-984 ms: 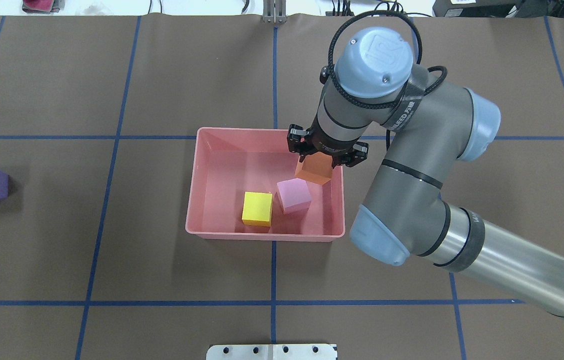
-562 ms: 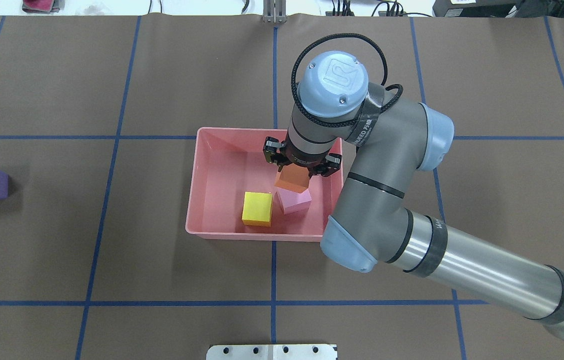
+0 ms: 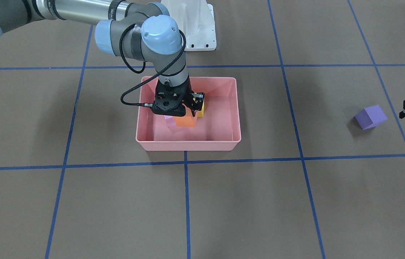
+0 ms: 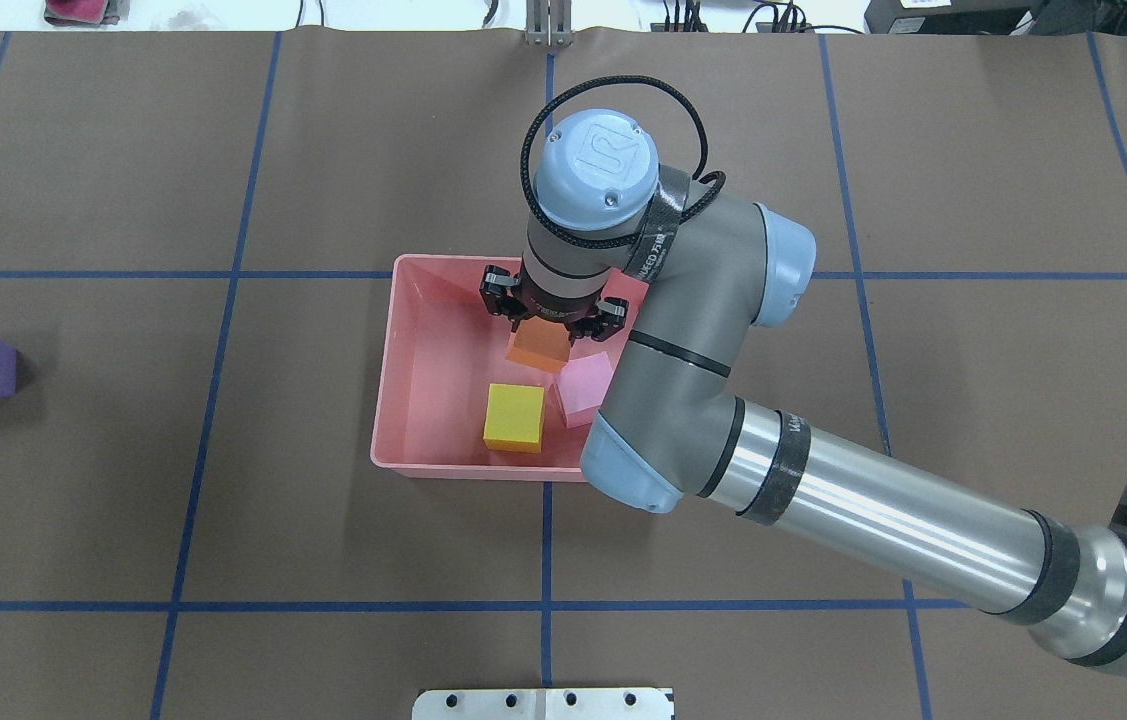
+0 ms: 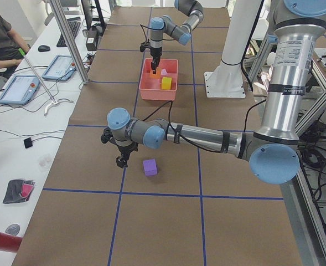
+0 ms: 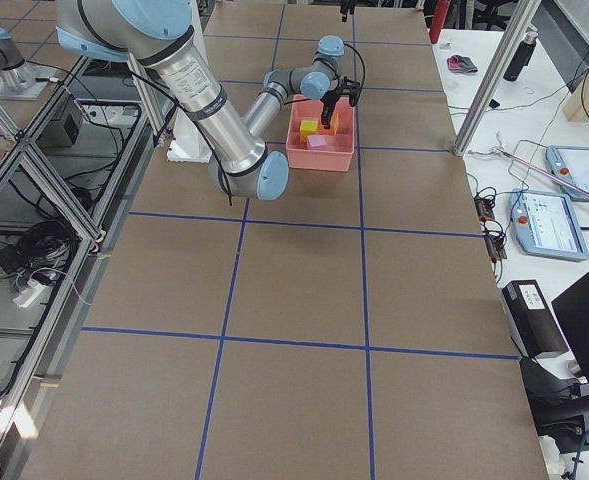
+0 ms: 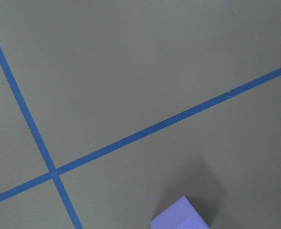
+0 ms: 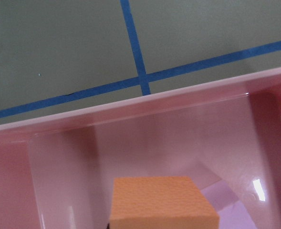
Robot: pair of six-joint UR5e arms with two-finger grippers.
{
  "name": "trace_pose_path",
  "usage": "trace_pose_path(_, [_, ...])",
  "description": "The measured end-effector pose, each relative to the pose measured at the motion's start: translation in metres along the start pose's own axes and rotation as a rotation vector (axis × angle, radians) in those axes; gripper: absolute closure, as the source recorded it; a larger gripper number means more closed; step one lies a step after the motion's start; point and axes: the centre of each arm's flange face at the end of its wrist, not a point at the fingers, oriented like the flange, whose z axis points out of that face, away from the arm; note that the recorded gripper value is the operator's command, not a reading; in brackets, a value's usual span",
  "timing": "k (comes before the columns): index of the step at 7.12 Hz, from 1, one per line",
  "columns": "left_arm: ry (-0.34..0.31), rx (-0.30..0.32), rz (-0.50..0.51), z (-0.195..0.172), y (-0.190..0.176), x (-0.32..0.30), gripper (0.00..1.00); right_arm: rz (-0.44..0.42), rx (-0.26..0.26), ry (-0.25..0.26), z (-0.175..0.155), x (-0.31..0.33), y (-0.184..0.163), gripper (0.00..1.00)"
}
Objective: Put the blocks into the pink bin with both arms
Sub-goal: 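Lower the orange cube into the bin with the right gripper and release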
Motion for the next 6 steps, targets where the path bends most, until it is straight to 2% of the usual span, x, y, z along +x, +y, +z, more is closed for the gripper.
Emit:
trace_pose_path(1, [0.002, -0.003, -0.028, 0.010, 0.017, -0.006, 0.01, 0.000, 0.007, 0.002, 0.002, -0.003, -0.002, 0.02])
trace_pose_path(4, [0.045, -0.064, -0.326, 0.044, 0.030, 0.012, 0.01, -0.007, 0.015, -0.006, 0.001, -0.007, -0.003, 0.01])
trace_pose_path(6, [0.060, -0.101, -0.514, 0.058, 0.029, 0.025, 0.01, -0.010, 0.024, -0.027, -0.013, -0.006, -0.007, 0.01])
